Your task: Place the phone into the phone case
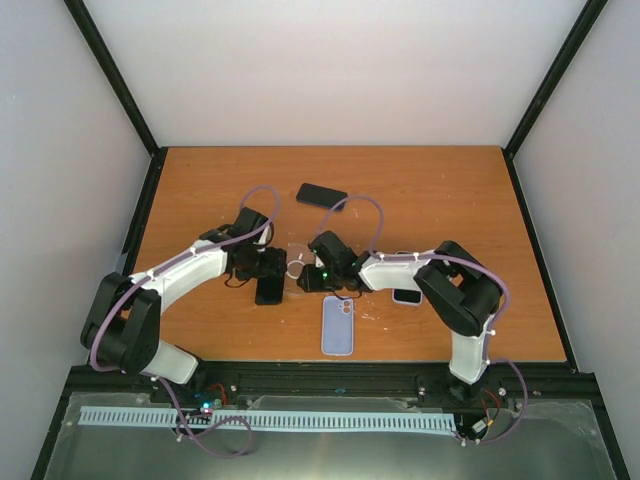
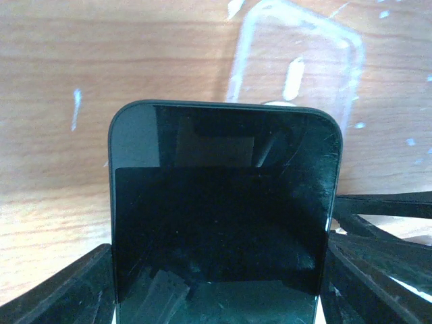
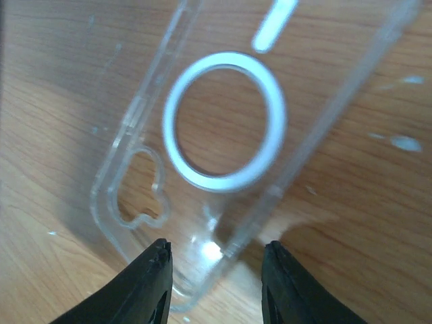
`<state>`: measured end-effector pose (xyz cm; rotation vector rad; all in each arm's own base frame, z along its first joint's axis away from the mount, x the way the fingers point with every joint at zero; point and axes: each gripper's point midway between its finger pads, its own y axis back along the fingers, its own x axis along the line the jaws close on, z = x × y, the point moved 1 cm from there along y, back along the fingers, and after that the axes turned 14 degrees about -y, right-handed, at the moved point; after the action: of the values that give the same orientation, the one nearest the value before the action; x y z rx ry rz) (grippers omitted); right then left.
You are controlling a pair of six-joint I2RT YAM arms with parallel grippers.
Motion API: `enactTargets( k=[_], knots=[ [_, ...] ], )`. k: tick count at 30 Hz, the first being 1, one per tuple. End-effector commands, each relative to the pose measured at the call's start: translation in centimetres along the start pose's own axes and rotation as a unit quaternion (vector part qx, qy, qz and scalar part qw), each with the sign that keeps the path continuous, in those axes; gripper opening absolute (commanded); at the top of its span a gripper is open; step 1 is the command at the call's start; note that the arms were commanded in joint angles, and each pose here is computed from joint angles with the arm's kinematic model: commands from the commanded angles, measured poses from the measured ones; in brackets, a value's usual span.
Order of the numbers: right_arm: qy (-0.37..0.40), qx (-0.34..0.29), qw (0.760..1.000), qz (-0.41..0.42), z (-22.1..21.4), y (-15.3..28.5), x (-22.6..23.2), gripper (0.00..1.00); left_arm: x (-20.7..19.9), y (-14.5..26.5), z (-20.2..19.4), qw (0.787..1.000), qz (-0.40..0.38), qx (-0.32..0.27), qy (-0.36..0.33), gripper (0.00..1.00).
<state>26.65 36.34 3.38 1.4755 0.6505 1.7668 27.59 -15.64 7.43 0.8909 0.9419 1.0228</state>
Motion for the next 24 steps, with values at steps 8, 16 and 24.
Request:
enactTargets(
  k=[8,16,24],
  knots=[
    [-0.026,-0.134,0.989,-0.062,1.7,6.7,-4.2,0.61,-4.0,0.4,5.9,0.989,-0.087,-0.073,-0.093,0.66],
    [-0.045,-0.17,0.982,-0.068,2.1,9.0,-5.3,0.89,-5.2,-1.1,6.8,0.98,-0.115,-0.073,-0.145,0.66],
    [-0.04,-0.195,0.978,-0.067,2.8,10.6,-5.0,0.89,-6.1,-1.8,7.4,0.973,-0.137,-0.076,-0.17,0.66]
  ],
)
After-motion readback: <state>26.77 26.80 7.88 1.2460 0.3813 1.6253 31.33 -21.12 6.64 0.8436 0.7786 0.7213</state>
